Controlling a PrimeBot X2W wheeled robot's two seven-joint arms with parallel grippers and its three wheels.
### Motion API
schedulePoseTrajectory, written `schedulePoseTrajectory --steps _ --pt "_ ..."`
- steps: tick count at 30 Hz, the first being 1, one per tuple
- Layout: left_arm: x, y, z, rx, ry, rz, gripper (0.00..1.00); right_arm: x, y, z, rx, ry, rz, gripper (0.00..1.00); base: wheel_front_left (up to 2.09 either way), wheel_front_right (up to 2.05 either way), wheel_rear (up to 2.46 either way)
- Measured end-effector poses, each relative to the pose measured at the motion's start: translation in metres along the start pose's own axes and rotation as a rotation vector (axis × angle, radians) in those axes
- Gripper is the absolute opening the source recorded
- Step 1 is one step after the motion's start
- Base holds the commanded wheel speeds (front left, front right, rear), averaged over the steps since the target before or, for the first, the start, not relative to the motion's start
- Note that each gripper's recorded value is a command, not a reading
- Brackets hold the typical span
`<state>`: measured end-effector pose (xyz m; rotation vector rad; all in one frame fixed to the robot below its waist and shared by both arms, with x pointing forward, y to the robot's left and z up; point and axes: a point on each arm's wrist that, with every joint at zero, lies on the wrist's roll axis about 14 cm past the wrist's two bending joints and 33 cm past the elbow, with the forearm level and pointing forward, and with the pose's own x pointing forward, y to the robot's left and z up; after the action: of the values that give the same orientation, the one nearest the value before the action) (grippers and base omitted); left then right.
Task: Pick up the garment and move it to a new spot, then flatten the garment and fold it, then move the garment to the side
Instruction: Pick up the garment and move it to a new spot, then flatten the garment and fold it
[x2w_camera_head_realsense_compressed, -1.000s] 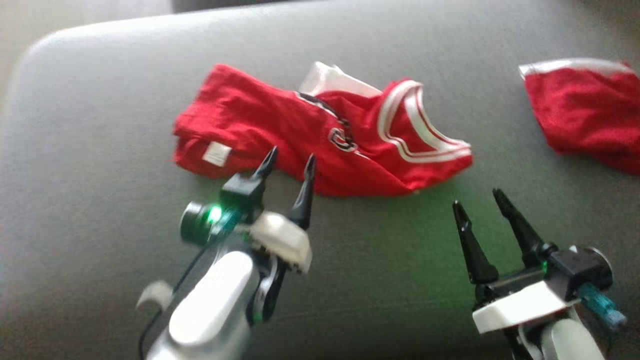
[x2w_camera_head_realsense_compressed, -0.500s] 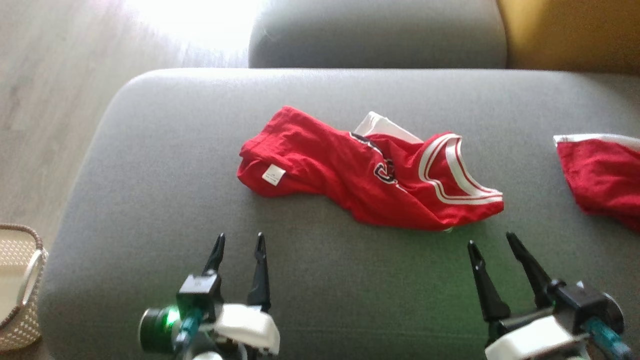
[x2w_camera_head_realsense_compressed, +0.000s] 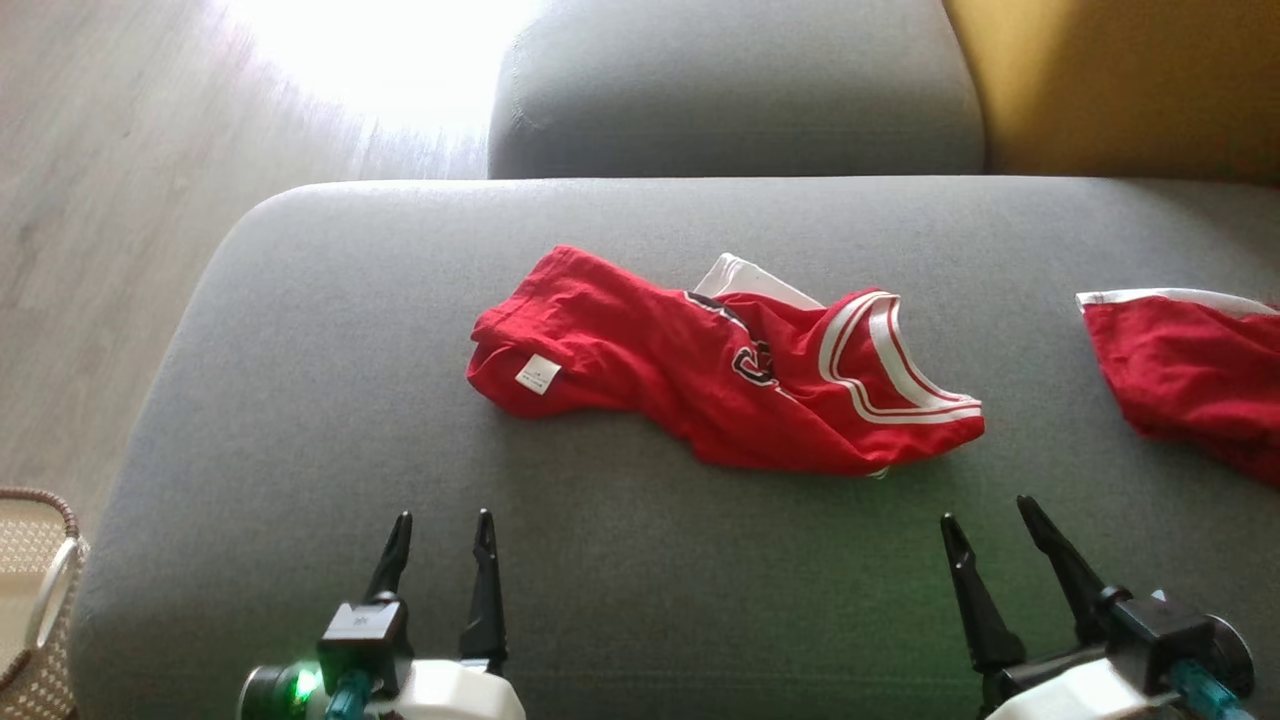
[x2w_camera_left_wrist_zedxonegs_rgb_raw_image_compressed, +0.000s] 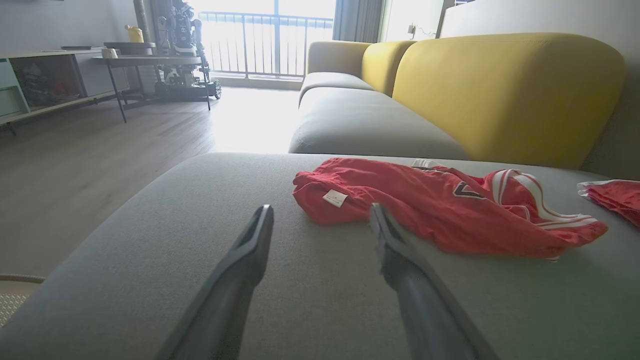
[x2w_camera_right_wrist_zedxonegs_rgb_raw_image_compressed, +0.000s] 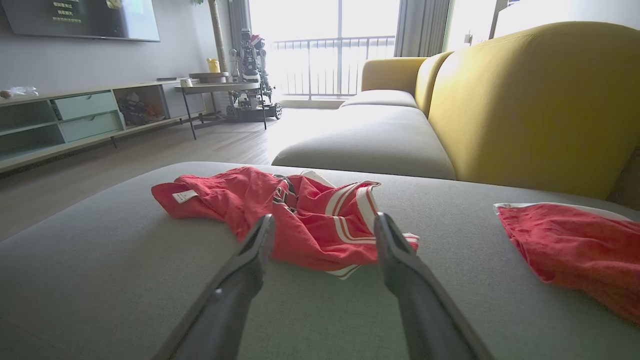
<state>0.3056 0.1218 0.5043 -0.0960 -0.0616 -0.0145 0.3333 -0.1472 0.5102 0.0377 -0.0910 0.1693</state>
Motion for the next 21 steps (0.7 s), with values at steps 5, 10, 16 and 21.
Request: schedulePoseTrajectory --steps 5,10,16,21 --pt "0.0027 0.0021 0.0025 0.005 -0.01 0.006 1.0 -0.0019 -0.0026 0.0006 0.0 -0.002 -0.01 1.0 0.0 0.0 0.0" --pt "0.0037 -0.0017 0.0031 0.002 -0.012 -0.006 1.0 -0.0034 -0.0045 0.0012 0.0 -0.004 -0.017 1.0 0.0 0.0 0.0" --pt "0.0041 0.0006 0.0029 -0.002 -0.011 0.004 1.0 -0.0039 -0.0055 0.0017 -0.001 -0.006 -0.02 1.0 0.0 0.0 0.0" --pt "0.0041 0.0049 0.0036 -0.003 -0.014 0.014 1.0 -0.0032 -0.0052 0.0023 0.0 -0.007 -0.019 1.0 0.0 0.0 0.0"
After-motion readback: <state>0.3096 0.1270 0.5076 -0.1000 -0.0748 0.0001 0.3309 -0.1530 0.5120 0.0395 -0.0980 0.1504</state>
